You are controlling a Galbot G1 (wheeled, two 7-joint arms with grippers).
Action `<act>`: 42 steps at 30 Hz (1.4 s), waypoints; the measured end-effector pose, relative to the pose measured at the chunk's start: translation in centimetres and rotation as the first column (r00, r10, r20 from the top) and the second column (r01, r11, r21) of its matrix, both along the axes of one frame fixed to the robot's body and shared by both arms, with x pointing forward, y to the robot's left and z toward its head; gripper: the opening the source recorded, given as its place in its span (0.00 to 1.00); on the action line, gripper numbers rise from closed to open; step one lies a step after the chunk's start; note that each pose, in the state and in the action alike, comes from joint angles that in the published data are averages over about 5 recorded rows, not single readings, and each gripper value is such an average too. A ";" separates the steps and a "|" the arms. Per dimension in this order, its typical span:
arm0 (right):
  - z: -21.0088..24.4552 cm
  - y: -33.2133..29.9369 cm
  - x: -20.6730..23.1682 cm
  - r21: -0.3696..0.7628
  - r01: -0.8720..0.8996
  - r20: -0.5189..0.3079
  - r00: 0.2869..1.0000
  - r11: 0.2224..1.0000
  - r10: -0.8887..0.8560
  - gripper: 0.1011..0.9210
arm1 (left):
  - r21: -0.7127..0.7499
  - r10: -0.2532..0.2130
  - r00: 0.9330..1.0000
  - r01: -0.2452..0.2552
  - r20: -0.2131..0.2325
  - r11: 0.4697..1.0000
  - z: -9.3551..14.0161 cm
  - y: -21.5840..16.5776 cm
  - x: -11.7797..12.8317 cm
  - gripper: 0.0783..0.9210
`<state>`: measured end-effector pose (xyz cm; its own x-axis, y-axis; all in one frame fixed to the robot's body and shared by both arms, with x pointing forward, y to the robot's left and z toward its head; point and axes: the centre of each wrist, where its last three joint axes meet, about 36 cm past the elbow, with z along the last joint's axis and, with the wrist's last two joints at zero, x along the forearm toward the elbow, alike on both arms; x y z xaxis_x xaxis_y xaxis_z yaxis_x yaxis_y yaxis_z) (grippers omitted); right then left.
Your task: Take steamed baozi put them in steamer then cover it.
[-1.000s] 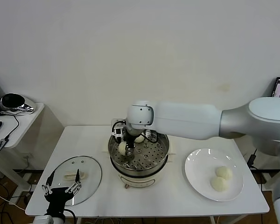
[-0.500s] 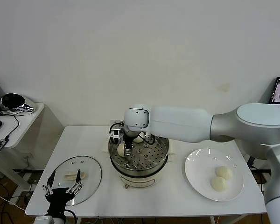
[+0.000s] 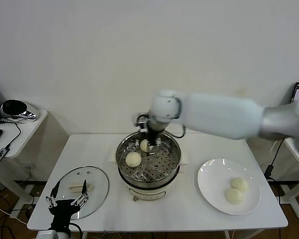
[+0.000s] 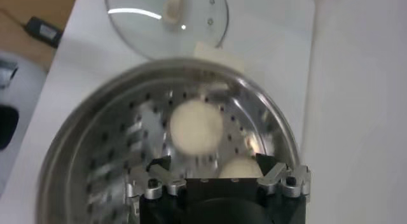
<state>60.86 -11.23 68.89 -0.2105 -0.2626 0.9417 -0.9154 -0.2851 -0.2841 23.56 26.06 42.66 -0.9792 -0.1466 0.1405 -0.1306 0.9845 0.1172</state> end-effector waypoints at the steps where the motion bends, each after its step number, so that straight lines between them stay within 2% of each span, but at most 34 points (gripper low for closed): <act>1: 0.2 -1.4 -0.3 -0.007 -0.003 -0.002 1.000 1.000 0.003 0.88 | 0.001 -0.001 1.000 0.001 -0.001 1.000 0.0 0.0 0.0 0.88; 10: -1.0 -12.9 -3.7 -0.080 -0.004 -0.014 1.000 0.997 0.003 0.88 | 0.008 -0.008 1.000 0.008 -0.011 1.000 -0.3 -0.1 -0.2 0.88; 21: -6.7 -22.5 -8.0 -0.163 0.031 -0.026 0.999 0.986 -0.036 0.88 | 0.011 -0.003 1.000 0.003 -0.028 1.000 -0.6 -0.2 -0.7 0.88; 33: -14.2 -28.3 -12.1 -0.209 0.097 -0.064 0.992 0.973 -0.113 0.88 | 0.020 0.000 0.999 0.001 -0.038 1.000 -0.6 -0.3 -1.2 0.88; 42: -17.8 -29.7 -12.5 -0.224 0.129 -0.065 0.987 0.966 -0.147 0.88 | 0.023 0.009 0.999 -0.008 -0.038 1.000 -0.4 -0.2 -1.5 0.88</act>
